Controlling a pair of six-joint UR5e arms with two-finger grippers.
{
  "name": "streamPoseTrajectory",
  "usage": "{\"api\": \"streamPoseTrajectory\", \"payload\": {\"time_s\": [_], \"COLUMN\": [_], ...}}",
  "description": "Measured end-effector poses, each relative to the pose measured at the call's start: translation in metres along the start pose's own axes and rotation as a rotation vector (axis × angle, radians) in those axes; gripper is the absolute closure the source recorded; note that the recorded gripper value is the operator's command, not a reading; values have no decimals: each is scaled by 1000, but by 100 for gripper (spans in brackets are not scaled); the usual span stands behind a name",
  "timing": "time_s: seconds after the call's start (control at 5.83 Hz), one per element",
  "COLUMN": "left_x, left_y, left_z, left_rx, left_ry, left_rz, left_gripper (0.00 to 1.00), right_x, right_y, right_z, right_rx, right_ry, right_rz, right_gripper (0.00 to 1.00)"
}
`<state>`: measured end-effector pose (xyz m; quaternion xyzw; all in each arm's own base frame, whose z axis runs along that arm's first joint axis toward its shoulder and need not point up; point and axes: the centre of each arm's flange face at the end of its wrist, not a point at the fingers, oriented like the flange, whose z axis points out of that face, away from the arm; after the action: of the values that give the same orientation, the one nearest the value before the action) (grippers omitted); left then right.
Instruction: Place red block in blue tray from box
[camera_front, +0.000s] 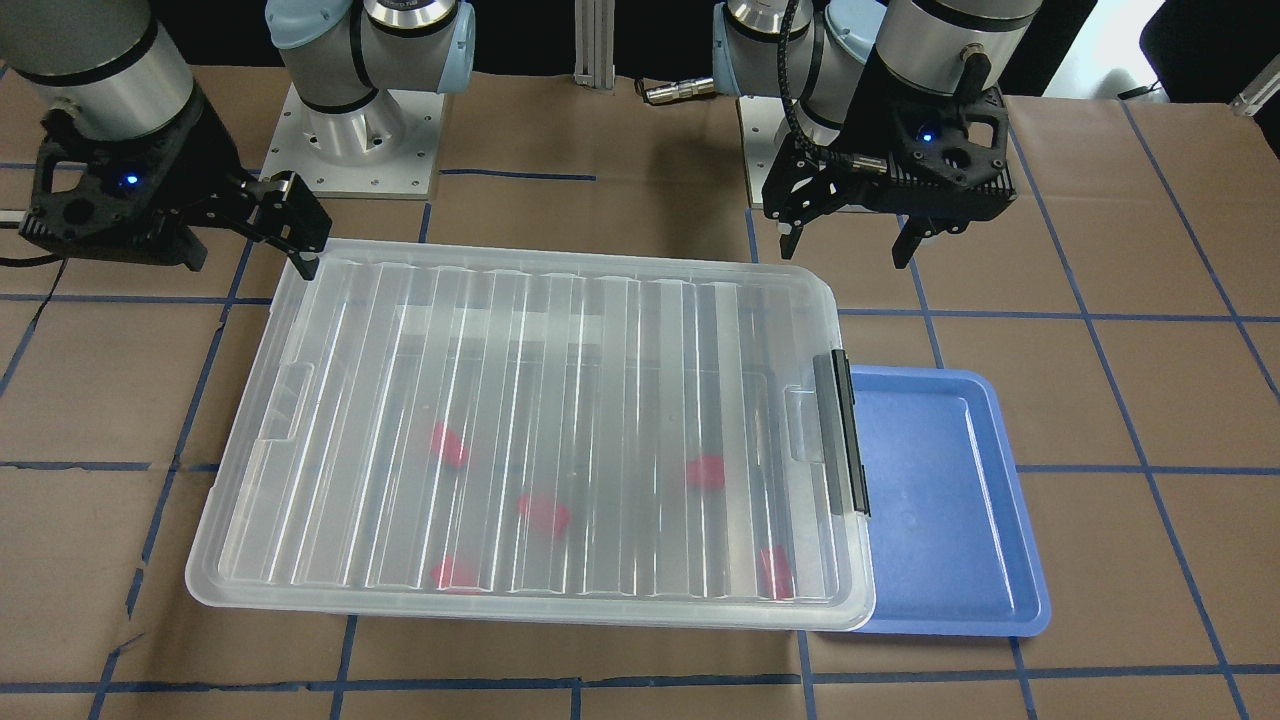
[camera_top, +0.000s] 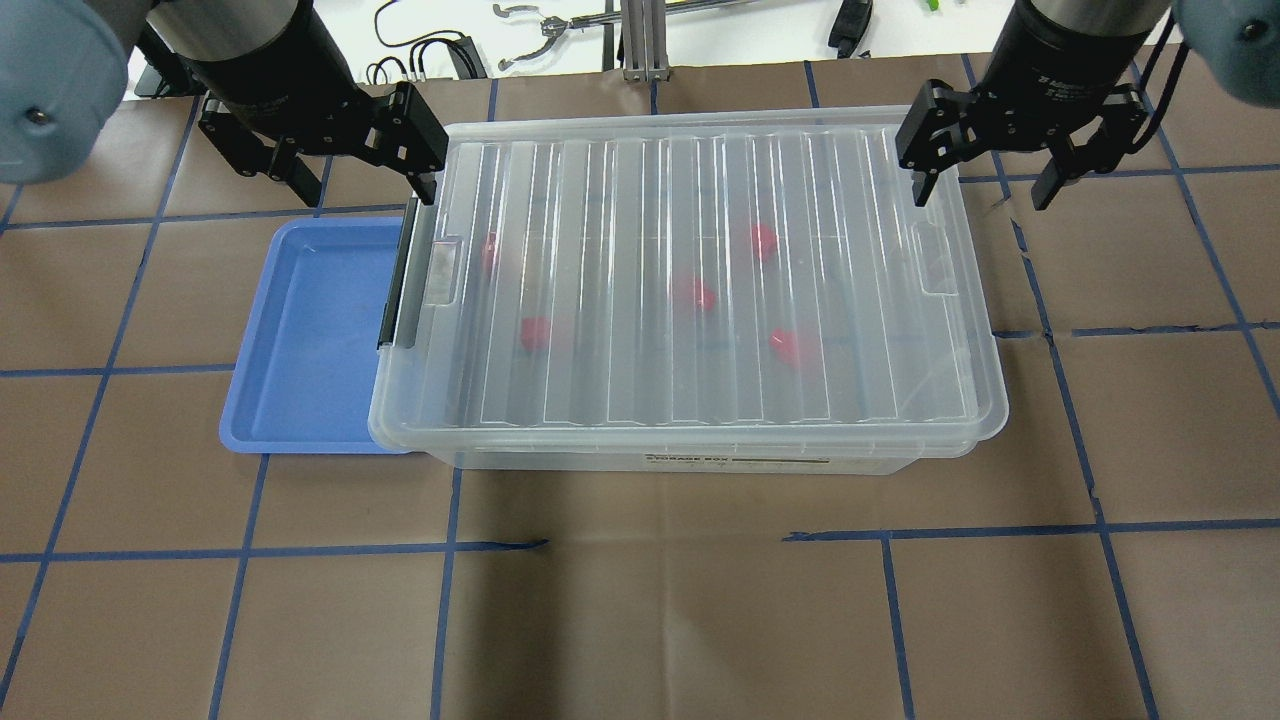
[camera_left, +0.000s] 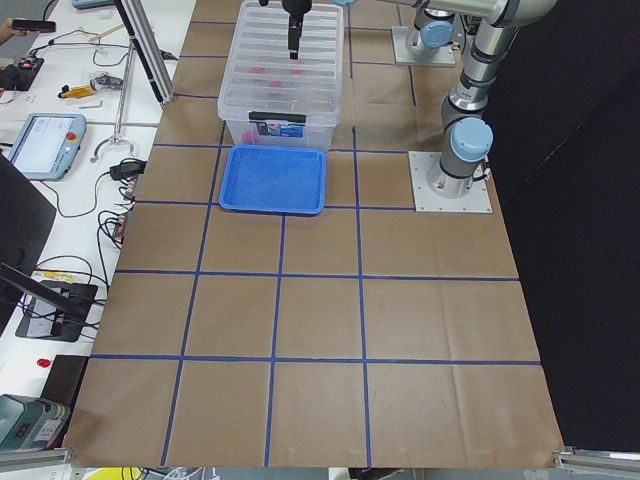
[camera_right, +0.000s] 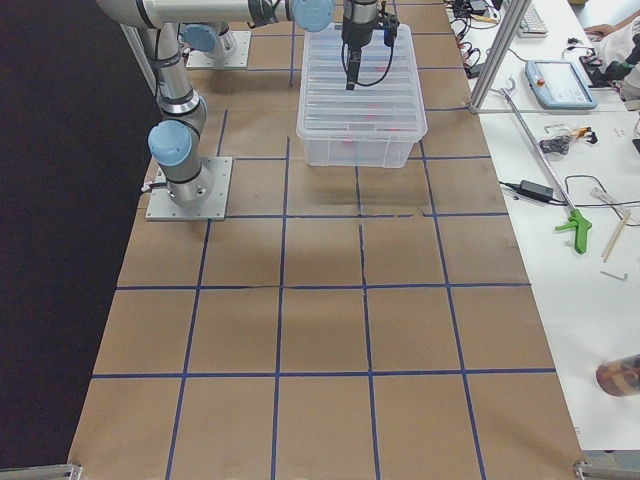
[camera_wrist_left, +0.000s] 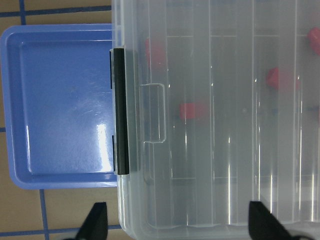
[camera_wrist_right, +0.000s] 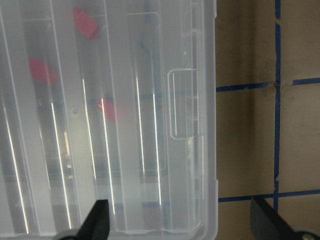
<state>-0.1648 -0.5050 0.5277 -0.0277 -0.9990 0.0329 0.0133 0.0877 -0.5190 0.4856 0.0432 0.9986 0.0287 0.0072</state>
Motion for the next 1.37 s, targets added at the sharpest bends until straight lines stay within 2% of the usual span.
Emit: {"api": "streamPoseTrajectory", "payload": {"time_s": [0.17, 0.51, 1.03, 1.37], "left_x": [0, 0, -1, -1], "left_y": [0, 0, 1, 1], "left_z": [0, -1, -3, -3], "left_rx": [1, 2, 4, 4], "left_ry": [1, 1, 0, 1], "left_rz": [0, 0, -1, 0], "left_gripper": [1, 1, 1, 1], "right_x": [20, 38, 53, 56], "right_y": [-4, -10, -14, -13], "right_z": [17, 49, 105, 125], "right_rx": [-16, 5, -5, -12], "right_ry": [-5, -1, -2, 2], "right_rz": [3, -32, -16, -3], "right_gripper": [0, 0, 0, 0]}}
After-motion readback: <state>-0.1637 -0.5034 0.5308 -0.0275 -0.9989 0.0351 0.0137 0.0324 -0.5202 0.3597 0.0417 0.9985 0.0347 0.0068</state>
